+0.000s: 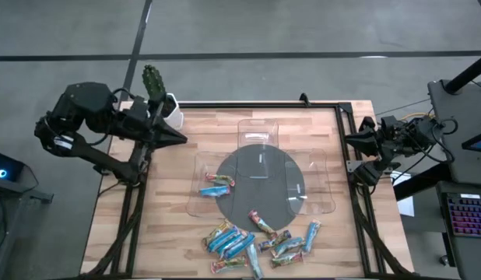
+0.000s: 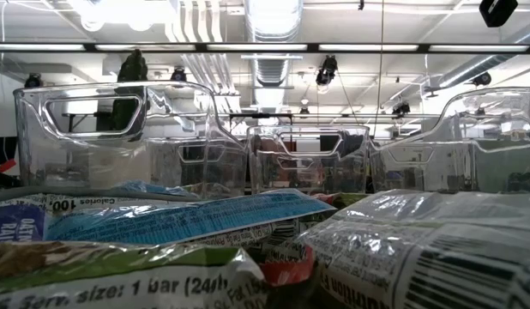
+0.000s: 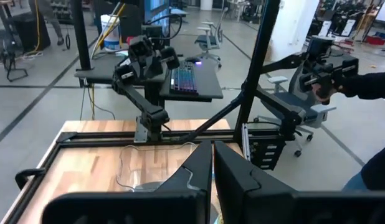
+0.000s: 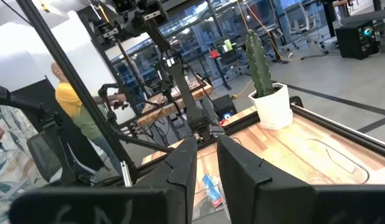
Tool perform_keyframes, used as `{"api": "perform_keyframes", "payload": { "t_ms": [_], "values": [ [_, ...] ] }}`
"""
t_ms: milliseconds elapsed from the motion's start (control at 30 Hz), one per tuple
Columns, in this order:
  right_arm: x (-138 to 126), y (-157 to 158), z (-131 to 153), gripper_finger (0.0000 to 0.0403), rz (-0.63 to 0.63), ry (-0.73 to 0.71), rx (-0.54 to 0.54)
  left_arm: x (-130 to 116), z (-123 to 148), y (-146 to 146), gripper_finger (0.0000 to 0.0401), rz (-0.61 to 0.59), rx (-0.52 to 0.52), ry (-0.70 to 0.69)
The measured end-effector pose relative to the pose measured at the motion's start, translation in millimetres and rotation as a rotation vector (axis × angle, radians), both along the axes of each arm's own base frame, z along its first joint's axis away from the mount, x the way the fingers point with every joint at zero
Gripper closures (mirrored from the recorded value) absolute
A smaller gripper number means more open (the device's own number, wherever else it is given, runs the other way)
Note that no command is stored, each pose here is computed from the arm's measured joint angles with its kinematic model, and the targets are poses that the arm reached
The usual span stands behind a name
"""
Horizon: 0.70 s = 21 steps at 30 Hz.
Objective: Pick and place Granola Bars by type
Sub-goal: Put the red granola bar into the left transparent bin
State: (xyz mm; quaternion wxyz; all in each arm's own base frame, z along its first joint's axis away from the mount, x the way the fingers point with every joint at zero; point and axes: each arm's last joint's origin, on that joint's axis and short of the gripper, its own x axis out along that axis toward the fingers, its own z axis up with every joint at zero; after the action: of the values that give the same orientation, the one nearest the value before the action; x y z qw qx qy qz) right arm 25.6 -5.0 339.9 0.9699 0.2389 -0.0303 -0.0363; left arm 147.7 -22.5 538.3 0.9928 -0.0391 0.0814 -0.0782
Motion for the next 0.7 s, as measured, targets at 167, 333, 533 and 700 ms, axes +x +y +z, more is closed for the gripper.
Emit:
{"api": "perform_keyframes", "payload": {
  "t_ms": [167, 333, 533, 700],
  "values": [
    [0, 0, 0, 0.0346, 0.000, 0.000, 0.000, -5, -6, -2, 0.0401, -0.074, -0.001, 0.015],
    [0, 0, 0, 0.0346, 0.000, 0.000, 0.000, -5, -12, -2, 0.0401, -0.100, -0.004, 0.029],
    [0, 0, 0, 0.0346, 0.000, 0.000, 0.000, -5, -13, -3, 0.0401, -0.100, -0.004, 0.032],
    [0, 0, 0, 0.0346, 0.000, 0.000, -0.003, 3, -12, -4, 0.0401, -0.100, -0.013, 0.026]
  ]
}}
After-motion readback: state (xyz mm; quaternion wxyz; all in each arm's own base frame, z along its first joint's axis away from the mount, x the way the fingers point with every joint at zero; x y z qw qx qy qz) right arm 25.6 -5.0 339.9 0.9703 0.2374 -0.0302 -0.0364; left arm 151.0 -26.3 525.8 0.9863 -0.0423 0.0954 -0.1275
